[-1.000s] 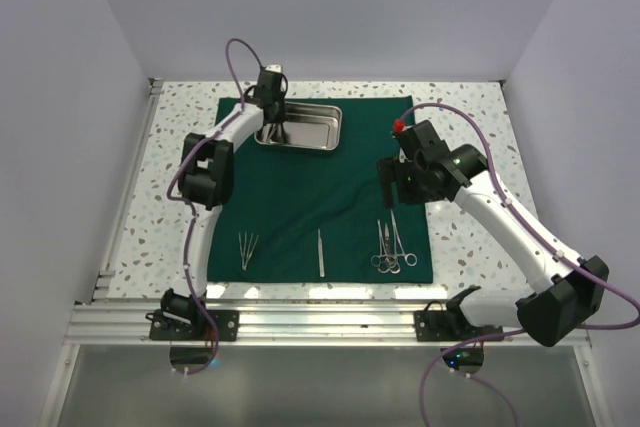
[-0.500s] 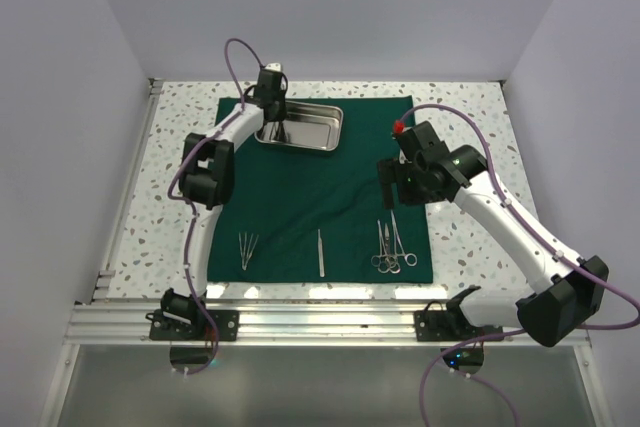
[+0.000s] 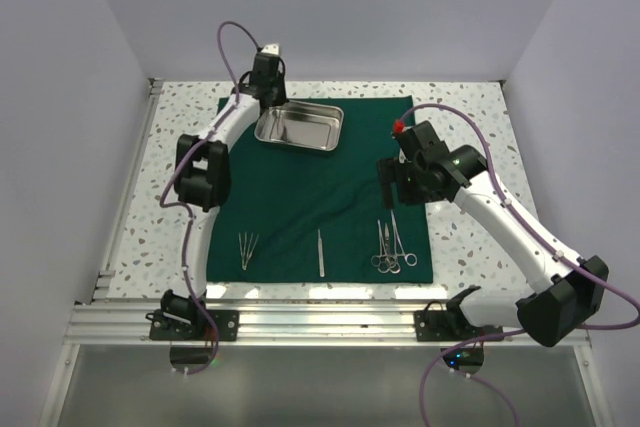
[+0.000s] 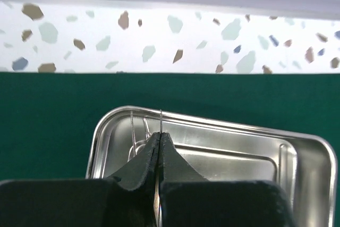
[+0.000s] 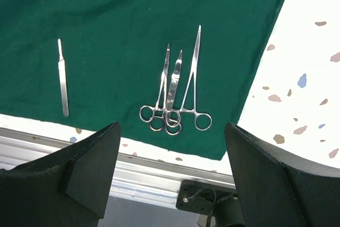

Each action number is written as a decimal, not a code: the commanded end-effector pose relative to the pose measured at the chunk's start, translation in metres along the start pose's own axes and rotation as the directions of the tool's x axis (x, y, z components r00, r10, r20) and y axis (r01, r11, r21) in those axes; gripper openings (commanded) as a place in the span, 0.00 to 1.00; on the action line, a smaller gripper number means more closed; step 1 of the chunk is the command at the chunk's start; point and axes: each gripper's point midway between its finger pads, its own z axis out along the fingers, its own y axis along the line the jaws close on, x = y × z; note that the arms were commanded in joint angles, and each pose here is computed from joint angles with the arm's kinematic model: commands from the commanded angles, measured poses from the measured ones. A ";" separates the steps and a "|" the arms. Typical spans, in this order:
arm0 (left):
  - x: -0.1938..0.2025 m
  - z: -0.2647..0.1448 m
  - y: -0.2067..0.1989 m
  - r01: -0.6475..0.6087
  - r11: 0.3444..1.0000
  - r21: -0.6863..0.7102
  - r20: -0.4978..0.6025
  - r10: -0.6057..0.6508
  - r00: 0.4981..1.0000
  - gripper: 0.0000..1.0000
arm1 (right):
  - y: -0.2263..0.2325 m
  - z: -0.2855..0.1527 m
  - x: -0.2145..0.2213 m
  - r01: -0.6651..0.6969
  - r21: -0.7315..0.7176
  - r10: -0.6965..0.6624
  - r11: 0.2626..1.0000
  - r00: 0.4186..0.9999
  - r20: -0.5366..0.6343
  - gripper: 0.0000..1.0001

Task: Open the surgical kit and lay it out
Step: Pick up the medical item from the container, then place the medical item in the surgical kit.

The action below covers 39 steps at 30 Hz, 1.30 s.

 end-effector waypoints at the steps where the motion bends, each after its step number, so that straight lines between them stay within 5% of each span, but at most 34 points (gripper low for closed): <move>1: -0.099 -0.065 -0.016 -0.011 0.999 0.051 0.201 0.000 0.980 0.00 | 0.006 -0.009 -0.012 0.008 -0.031 -0.007 1.000 0.999 0.048 0.83; 5: -0.114 -0.112 -0.012 -0.020 0.999 0.029 0.205 0.013 0.979 0.00 | 0.009 -0.009 -0.024 0.030 -0.035 -0.027 0.999 0.997 0.076 0.83; 11: -0.046 -0.190 0.019 -0.037 0.999 -0.034 0.109 0.041 0.993 0.00 | 0.031 0.000 -0.063 0.048 -0.095 -0.035 0.994 0.990 0.137 0.83; 14: 0.049 -0.215 0.040 -0.107 0.989 -0.105 -0.045 0.102 0.994 0.00 | 0.048 0.010 -0.083 0.050 -0.148 -0.027 0.988 0.988 0.153 0.83; 17: 0.111 -0.250 0.057 -0.074 0.989 -0.128 -0.128 0.057 0.990 0.00 | 0.066 0.021 -0.101 0.045 -0.196 -0.016 0.980 0.989 0.147 0.82; 19: 0.122 -0.276 0.060 -0.010 0.993 -0.121 -0.092 -0.001 0.996 0.00 | 0.076 0.017 -0.117 0.042 -0.228 -0.002 0.973 0.985 0.174 0.81; 24: 0.208 -0.295 0.083 0.047 0.989 -0.140 -0.196 -0.074 0.978 0.00 | 0.084 0.025 -0.126 0.045 -0.247 -0.003 0.968 0.986 0.166 0.81; 39: 0.277 -0.276 0.059 0.113 0.987 -0.114 -0.281 -0.141 0.949 0.00 | 0.065 0.009 -0.101 0.048 -0.200 -0.014 0.979 0.986 0.165 0.80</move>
